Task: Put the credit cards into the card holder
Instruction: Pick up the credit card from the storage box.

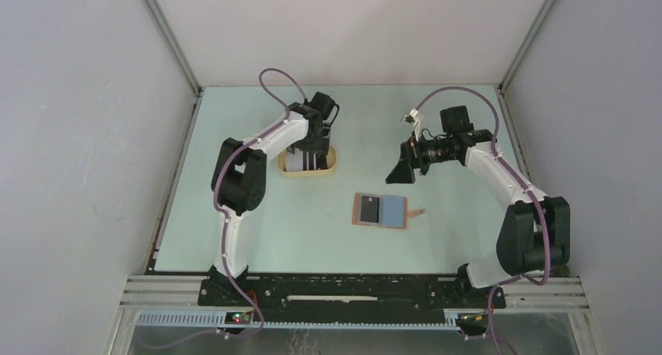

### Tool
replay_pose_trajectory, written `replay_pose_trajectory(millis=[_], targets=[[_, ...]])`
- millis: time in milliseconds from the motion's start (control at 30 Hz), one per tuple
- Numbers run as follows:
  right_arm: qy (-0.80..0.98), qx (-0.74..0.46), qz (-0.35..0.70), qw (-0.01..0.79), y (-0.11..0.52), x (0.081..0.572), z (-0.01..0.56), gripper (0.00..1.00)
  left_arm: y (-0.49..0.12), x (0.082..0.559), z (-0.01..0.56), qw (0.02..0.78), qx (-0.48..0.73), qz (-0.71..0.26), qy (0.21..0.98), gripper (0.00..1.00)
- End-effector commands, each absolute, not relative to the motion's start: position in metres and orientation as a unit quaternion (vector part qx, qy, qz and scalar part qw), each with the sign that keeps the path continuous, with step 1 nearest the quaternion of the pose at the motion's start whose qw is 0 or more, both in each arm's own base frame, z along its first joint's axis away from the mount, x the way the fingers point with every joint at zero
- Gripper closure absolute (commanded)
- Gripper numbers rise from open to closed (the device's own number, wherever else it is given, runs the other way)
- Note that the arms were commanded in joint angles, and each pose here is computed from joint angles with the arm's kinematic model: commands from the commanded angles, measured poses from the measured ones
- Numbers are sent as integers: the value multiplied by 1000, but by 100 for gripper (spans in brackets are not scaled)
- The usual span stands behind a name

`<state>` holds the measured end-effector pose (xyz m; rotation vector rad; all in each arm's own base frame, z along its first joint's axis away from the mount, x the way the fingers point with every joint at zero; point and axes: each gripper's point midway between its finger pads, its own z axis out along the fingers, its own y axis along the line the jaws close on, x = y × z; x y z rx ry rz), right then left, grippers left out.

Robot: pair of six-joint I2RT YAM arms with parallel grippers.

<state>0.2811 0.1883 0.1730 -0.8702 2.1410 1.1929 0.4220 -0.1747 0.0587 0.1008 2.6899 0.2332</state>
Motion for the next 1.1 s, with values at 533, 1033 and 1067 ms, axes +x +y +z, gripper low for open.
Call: replay_pose_trajectory(millis=[533, 1033, 1067], targets=[[785, -335, 439, 282, 190, 288, 183, 6, -161, 428, 33, 215, 49, 134, 966, 16], [784, -337, 438, 283, 190, 288, 184, 6, -140, 419, 48, 240, 31, 169, 955, 32], [784, -336, 438, 283, 190, 288, 184, 6, -138, 419, 49, 243, 29, 174, 954, 32]])
